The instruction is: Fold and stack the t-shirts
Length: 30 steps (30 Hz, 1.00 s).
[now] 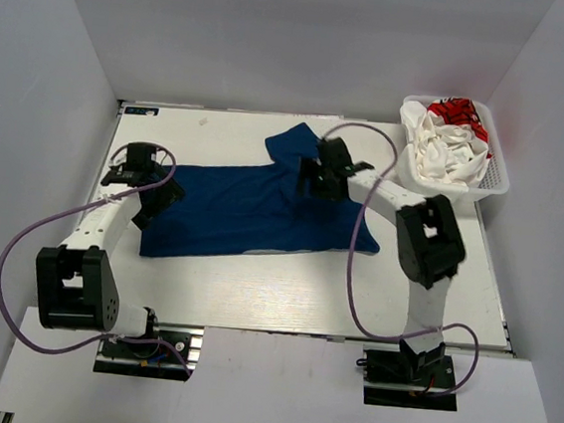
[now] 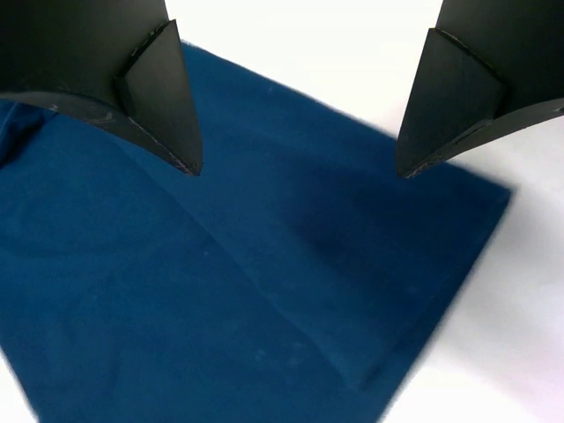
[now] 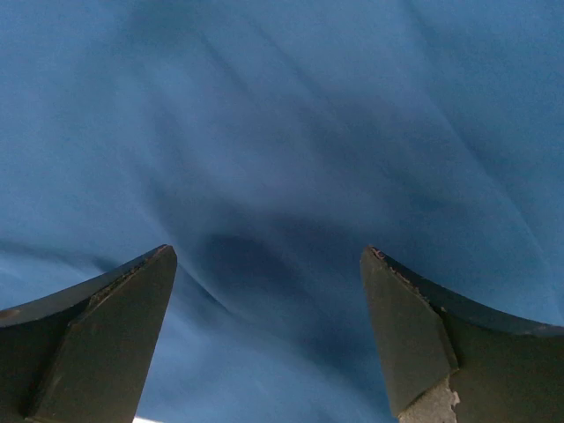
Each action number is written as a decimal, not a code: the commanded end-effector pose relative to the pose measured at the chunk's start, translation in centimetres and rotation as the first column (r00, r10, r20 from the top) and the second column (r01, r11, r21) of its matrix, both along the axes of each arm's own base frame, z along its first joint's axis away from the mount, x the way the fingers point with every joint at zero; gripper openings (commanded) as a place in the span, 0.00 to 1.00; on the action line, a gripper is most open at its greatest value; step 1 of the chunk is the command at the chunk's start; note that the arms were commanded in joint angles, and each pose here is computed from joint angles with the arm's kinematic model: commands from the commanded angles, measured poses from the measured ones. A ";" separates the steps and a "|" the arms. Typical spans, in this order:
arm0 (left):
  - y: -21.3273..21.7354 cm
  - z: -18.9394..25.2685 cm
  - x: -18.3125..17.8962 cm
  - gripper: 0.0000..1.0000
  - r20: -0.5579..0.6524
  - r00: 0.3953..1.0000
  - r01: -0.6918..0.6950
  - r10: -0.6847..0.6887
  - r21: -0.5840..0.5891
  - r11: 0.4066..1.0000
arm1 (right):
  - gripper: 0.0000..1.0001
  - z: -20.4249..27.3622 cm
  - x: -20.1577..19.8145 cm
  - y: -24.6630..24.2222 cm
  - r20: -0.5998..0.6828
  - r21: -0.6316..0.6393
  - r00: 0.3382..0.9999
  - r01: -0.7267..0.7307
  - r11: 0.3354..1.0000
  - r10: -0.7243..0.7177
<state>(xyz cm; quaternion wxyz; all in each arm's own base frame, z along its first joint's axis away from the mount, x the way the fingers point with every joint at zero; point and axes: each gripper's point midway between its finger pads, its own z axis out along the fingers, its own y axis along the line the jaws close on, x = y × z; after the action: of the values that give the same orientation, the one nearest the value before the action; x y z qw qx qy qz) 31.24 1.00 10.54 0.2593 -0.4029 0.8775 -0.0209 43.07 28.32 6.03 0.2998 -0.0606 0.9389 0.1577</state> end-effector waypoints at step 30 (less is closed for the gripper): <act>-0.2 1.2 -0.1 1.00 0.139 0.990 -0.032 0.027 0.034 0.999 | 0.90 6.0 -12.0 -16.1 0.124 -0.057 0.942 0.321 0.945 -0.313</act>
<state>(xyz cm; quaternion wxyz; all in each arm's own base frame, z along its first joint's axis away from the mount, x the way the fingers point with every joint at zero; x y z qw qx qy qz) 26.96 -1.29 7.89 0.2474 -0.3944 0.8838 -0.0469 25.69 11.31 7.41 0.2856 0.0837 0.9523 0.0671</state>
